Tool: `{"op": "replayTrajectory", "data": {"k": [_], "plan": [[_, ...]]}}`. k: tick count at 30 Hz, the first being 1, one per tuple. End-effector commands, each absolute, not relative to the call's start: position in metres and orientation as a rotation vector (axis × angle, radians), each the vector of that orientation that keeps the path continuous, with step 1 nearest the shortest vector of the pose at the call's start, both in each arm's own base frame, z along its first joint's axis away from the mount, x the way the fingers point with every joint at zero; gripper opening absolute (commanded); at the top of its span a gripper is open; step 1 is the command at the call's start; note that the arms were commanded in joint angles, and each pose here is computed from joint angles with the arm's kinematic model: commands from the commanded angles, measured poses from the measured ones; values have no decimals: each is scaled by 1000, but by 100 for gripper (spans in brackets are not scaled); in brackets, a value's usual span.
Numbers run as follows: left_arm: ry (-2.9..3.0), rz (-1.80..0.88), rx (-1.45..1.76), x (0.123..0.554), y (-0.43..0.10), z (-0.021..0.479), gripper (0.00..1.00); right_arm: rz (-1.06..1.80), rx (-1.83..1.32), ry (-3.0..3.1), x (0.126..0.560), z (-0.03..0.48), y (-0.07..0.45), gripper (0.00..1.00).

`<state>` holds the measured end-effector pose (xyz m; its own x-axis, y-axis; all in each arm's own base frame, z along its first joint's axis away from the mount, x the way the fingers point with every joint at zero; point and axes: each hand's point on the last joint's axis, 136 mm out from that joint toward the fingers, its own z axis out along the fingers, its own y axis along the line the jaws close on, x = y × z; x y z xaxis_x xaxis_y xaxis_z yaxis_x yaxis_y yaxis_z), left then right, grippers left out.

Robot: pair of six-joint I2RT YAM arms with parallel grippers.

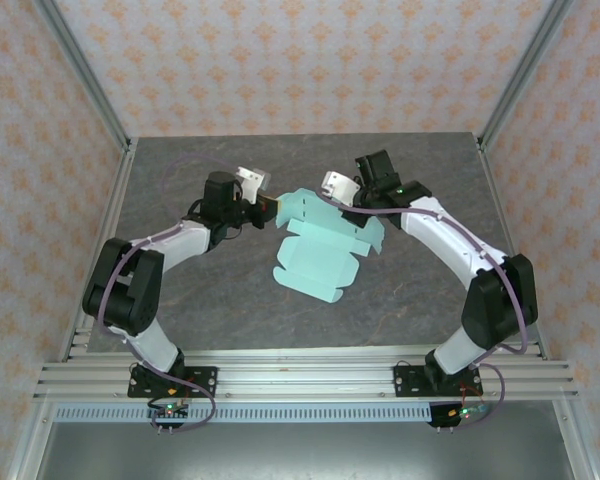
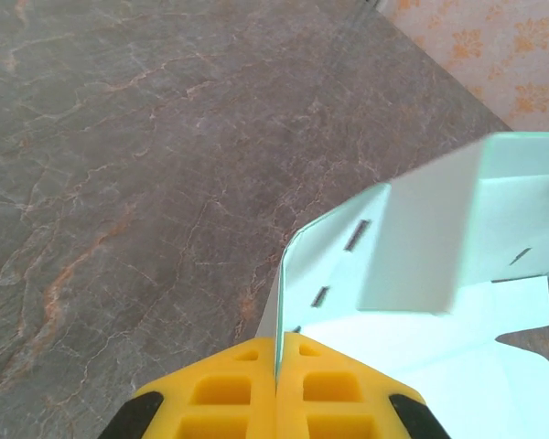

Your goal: Fold the paper box

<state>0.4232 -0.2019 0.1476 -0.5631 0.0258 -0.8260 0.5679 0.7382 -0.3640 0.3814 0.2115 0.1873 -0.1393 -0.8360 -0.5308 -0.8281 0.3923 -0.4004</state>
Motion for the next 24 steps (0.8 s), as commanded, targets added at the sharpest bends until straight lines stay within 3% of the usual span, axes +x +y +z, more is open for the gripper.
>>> {"op": "replayTrajectory", "data": {"k": [1,24], "plan": [[2014,-727,424,421,-200,165,0,-159,-1352,1941,392,192,206,0],[2044,-654,375,409,-200,151,1,-304,-1502,1776,388,179,211,0]]}}
